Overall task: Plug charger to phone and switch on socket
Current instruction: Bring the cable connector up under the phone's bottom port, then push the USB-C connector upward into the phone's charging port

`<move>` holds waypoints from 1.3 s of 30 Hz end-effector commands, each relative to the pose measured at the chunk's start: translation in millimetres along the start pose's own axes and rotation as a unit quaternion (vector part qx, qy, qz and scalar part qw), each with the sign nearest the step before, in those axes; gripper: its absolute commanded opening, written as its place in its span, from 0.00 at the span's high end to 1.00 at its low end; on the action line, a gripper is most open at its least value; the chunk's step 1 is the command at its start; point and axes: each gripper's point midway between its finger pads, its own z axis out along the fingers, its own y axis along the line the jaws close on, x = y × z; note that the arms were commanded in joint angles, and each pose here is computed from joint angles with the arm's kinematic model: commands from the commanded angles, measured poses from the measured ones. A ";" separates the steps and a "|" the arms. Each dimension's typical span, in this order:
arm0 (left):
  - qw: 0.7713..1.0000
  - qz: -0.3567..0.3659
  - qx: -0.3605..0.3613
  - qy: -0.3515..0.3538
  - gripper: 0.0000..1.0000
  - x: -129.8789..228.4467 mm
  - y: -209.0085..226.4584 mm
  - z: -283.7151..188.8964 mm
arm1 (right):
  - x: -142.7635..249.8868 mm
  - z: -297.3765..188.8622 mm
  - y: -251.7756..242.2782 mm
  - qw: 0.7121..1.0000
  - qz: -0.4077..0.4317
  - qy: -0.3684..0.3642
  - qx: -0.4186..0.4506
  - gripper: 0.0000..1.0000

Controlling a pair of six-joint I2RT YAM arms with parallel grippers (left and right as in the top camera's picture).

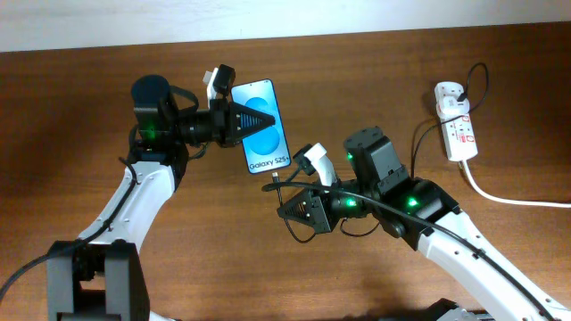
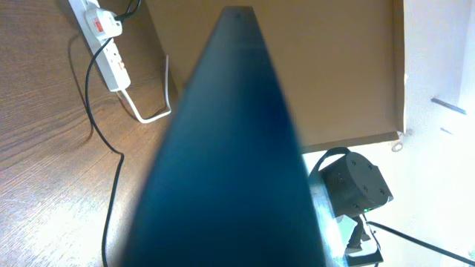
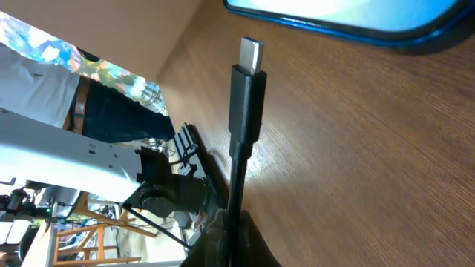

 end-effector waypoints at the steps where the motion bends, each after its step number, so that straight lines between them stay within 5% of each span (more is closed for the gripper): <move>1: 1.000 0.001 0.004 0.009 1.00 0.6 -4.4 6.2 | -3.1 -0.2 2.8 1.000 -0.011 -0.005 0.000 0.96; 39: 1.000 -0.028 -0.004 -0.012 1.00 -7.5 -1.6 1.7 | -1.3 -0.2 5.9 0.999 0.034 0.000 -0.009 0.96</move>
